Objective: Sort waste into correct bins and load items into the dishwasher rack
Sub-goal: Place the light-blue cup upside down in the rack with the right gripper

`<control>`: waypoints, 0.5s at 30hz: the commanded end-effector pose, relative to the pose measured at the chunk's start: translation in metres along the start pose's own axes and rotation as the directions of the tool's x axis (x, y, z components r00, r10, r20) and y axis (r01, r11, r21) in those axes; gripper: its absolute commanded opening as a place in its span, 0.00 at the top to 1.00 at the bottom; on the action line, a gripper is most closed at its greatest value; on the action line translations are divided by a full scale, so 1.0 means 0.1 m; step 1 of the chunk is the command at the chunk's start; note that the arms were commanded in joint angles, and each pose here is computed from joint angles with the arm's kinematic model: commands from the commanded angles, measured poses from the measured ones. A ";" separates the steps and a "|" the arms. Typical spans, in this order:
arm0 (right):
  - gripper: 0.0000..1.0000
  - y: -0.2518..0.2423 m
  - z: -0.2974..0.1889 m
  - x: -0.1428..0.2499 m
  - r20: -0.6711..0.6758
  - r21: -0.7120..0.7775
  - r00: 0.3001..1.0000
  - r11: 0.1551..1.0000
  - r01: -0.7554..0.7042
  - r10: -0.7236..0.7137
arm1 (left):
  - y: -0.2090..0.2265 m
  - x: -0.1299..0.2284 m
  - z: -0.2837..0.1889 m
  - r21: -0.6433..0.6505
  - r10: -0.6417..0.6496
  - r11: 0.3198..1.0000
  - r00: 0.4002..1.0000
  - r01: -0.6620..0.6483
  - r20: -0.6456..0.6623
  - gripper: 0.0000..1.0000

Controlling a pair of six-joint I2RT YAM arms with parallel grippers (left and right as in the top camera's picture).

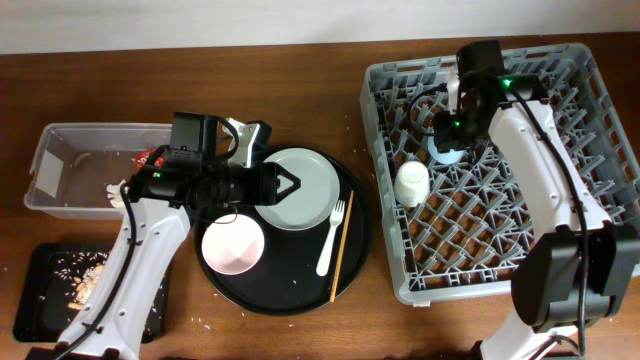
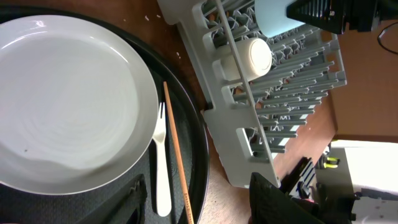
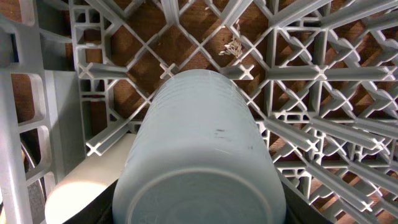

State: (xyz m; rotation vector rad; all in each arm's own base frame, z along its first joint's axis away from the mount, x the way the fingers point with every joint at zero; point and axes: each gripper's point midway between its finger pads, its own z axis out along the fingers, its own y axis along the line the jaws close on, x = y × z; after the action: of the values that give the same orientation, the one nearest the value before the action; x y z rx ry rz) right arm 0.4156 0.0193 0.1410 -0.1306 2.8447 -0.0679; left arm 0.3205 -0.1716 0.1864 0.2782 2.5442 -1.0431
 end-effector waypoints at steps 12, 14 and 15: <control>0.71 0.25 -0.04 0.00 -0.029 -0.094 0.999 0.995 0.015 -0.018 | 0.04 0.03 0.02 -0.004 -0.003 1.000 1.000 0.003 -0.013 0.48; 0.71 0.24 -0.10 -0.03 -0.017 -0.093 1.000 0.996 0.016 -0.017 | 0.04 0.03 0.02 -0.004 -0.004 1.000 1.000 0.004 -0.014 0.48; 0.71 0.24 -0.13 -0.03 -0.019 -0.093 1.000 0.996 0.016 -0.017 | 0.04 0.03 0.02 -0.004 -0.005 1.000 1.000 0.005 -0.015 0.48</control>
State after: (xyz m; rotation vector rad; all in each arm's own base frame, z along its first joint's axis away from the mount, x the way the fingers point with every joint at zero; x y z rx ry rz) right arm 0.4079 0.0384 0.1412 -0.1718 2.8904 0.0338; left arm 0.3192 -0.1714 0.1857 0.2756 2.5508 -1.0447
